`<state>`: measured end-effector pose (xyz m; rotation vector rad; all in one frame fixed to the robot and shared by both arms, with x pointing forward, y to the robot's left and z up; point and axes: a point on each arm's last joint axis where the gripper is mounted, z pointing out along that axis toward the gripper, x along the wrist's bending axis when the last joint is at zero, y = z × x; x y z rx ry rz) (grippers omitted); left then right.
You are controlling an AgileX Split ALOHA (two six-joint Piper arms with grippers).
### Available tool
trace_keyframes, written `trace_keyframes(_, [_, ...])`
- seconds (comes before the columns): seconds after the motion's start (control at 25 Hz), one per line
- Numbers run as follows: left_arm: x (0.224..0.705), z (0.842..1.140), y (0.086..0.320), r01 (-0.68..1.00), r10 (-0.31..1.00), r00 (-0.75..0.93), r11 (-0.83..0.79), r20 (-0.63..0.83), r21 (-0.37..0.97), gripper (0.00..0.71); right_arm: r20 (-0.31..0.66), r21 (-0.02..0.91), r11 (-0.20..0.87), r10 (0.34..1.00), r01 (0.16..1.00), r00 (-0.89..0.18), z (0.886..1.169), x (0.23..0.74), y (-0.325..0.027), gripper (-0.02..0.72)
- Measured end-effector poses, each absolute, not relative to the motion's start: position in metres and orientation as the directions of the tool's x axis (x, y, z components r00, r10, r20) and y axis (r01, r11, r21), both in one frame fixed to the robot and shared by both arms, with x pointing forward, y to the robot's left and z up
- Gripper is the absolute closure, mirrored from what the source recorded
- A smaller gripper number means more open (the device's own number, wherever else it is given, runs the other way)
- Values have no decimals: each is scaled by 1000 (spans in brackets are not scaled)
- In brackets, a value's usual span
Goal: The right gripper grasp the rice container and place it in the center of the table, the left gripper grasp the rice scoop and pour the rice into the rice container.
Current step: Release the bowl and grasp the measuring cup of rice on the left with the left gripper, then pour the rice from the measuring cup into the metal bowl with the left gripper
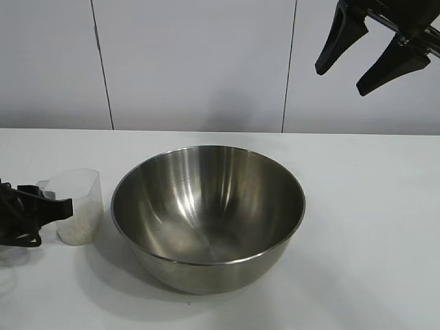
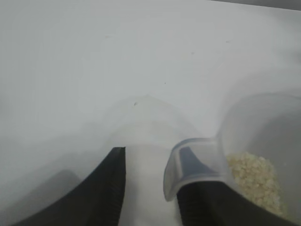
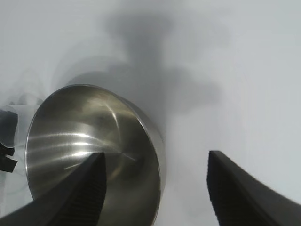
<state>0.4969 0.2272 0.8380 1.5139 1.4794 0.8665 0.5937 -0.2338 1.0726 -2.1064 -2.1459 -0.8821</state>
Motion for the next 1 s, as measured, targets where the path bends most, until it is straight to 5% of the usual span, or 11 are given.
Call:
trace_keyframes(0.12, [497,838,227,424,995,69,37,-73,905,644,384,380,-62,918,923,-96,1073,594,-234,270])
trace_keyframes(0.24, [497,838,227,424,995,69,37,-73,905,693,384,380,-62,918,923,-96,1073,594,-234,270])
trace_keyframes(0.44, [498,847,226,400,994,74,44,-80,916,704,384,380,-62,918,923,-96,1073,594,-234,270])
trace_keyframes(0.72, [501,915,225,207,991,132,-23,-5,978,704,384,380,-62,918,923,-96,1073,594,-234,270])
trace_keyframes(1.0, [487,960,214,308,958,285,-63,-29,949,704,384,380,-62,918,923,-96,1073,594,-234,270])
